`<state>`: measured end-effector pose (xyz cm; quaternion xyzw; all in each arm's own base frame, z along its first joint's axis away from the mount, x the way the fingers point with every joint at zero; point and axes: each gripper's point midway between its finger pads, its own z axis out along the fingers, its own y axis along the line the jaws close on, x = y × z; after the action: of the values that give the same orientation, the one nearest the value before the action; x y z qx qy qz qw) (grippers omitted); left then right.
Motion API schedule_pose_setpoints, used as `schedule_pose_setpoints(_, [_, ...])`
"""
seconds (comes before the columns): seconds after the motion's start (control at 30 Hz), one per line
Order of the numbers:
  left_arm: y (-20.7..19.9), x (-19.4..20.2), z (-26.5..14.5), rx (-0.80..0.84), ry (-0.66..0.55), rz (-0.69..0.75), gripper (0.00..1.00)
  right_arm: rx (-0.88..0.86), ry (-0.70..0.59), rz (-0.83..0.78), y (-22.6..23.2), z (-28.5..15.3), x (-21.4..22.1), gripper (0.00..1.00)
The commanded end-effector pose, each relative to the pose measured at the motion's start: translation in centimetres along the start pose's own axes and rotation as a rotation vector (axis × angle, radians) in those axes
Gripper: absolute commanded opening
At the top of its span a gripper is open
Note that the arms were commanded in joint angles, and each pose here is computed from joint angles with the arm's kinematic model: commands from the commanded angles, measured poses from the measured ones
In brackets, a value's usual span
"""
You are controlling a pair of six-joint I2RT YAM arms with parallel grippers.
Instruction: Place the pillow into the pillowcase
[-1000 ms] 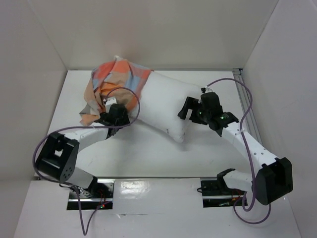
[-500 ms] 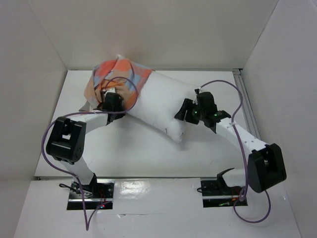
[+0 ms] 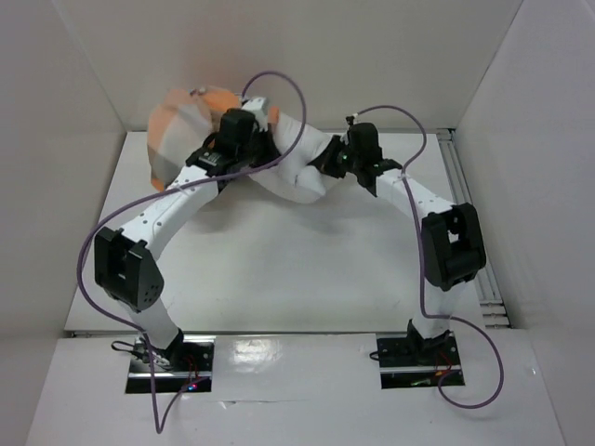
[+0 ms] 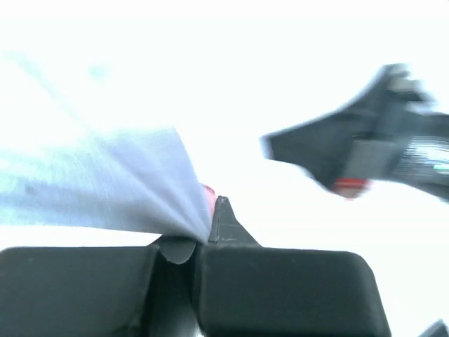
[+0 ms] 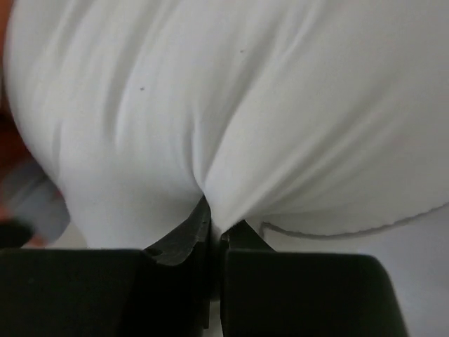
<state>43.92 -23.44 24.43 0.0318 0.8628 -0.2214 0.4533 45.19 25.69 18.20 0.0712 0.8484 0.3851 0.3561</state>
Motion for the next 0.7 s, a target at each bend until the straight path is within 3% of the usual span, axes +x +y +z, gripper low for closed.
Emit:
schedule_pose_setpoints(0.0, [-18.0,-3.9,-6.7,0.586,-0.044,0.123,0.0,-0.16,-0.119,-0.038,6.7,0.0,-3.5,0.0])
schedule_pose_setpoints(0.17, [-16.6,-8.1,-12.4,0.599,-0.103,0.125,0.0,-0.13,-0.252,-0.132,8.4,-7.9,-5.8,0.0])
schedule_pose_setpoints(0.23, [-15.9,-11.1,-16.8,0.591,-0.188,0.146,0.0,-0.061,-0.296,-0.184,8.7,-12.2,-6.2,0.0])
schedule_pose_setpoints(0.37, [-14.4,-12.4,-22.0,0.532,-0.226,0.117,0.0,0.034,-0.321,-0.214,8.1,-18.2,-5.0,0.0])
schedule_pose_setpoints(0.5, [-13.5,-10.8,-23.8,0.506,-0.167,0.066,0.0,0.132,-0.217,-0.205,5.3,-21.9,-0.5,0.0])
schedule_pose_setpoints(0.67, [-11.5,-10.1,-19.3,0.4,-0.116,0.043,0.0,0.134,-0.102,-0.099,4.6,-21.8,2.5,0.0])
